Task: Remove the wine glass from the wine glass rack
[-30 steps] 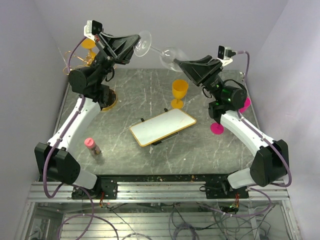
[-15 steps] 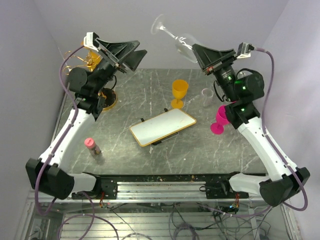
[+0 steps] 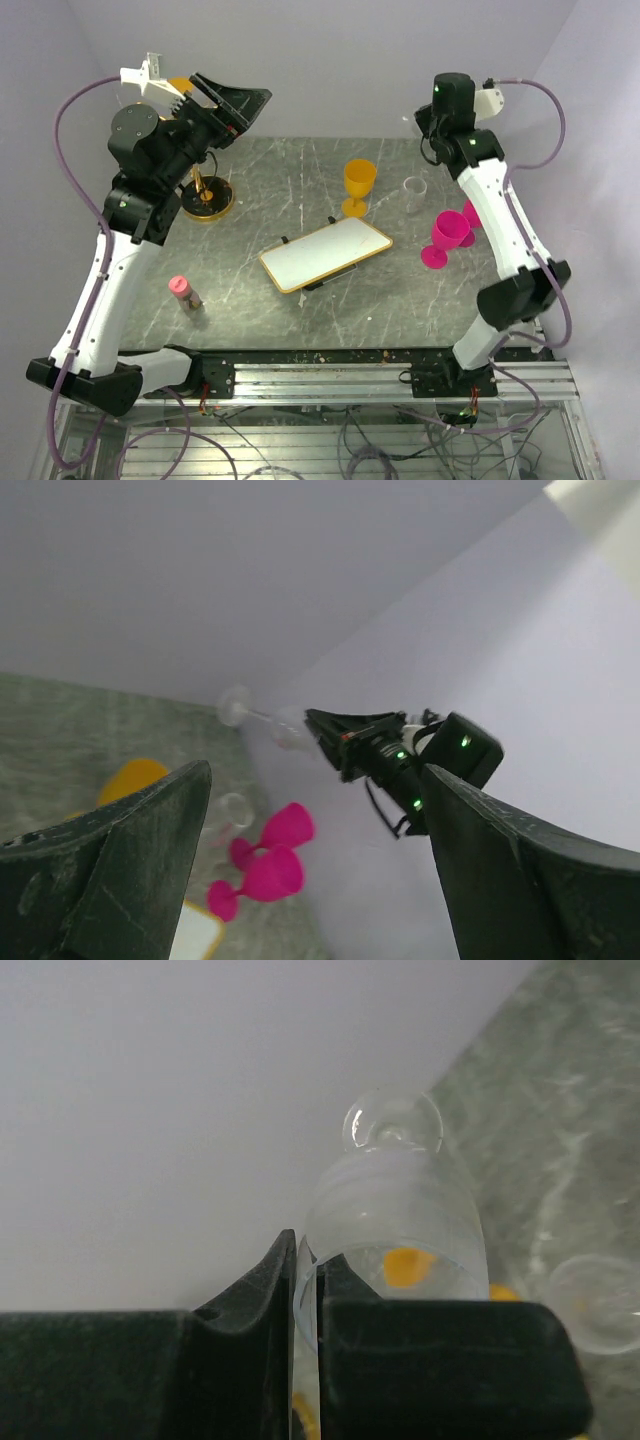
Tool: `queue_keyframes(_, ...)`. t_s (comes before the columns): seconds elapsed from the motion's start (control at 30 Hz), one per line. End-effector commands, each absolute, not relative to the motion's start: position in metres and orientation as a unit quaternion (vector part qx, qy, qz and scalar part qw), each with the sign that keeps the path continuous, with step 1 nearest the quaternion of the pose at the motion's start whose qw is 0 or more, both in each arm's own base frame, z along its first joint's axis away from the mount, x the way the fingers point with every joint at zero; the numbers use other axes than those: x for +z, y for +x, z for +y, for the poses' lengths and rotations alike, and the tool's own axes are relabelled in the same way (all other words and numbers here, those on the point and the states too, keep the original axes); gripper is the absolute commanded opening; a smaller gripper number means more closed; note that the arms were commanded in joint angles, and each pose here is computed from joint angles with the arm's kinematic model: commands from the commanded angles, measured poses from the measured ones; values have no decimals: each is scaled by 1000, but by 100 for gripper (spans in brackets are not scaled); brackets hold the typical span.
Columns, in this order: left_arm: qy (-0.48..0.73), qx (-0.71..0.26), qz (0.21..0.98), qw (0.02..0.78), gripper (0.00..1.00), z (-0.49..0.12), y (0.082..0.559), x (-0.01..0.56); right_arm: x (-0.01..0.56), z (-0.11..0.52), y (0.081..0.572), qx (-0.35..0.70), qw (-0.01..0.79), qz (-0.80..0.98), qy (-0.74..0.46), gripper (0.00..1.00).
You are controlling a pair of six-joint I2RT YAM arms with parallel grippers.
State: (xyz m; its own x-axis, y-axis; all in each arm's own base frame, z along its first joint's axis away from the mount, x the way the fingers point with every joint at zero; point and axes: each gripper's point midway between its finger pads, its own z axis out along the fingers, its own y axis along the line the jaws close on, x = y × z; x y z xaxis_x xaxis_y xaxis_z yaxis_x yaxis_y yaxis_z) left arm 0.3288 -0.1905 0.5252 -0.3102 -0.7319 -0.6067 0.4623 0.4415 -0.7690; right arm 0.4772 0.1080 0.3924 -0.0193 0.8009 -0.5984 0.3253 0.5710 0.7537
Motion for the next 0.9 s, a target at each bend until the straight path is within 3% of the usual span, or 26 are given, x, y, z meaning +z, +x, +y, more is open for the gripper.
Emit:
queue_keyframes(0.0, -105, -405, 669, 614, 96, -166, 338, 506, 366, 56, 482, 92, 534, 711, 448, 0)
queue_keyframes(0.5, -107, -320, 707, 622, 98, -136, 357, 486, 242, 9, 520, -9, 375, 790, 486, 0)
queue_keyframes(0.87, -157, -294, 739, 586, 95, -82, 407, 458, 190, -4, 517, -42, 313, 809, 497, 0)
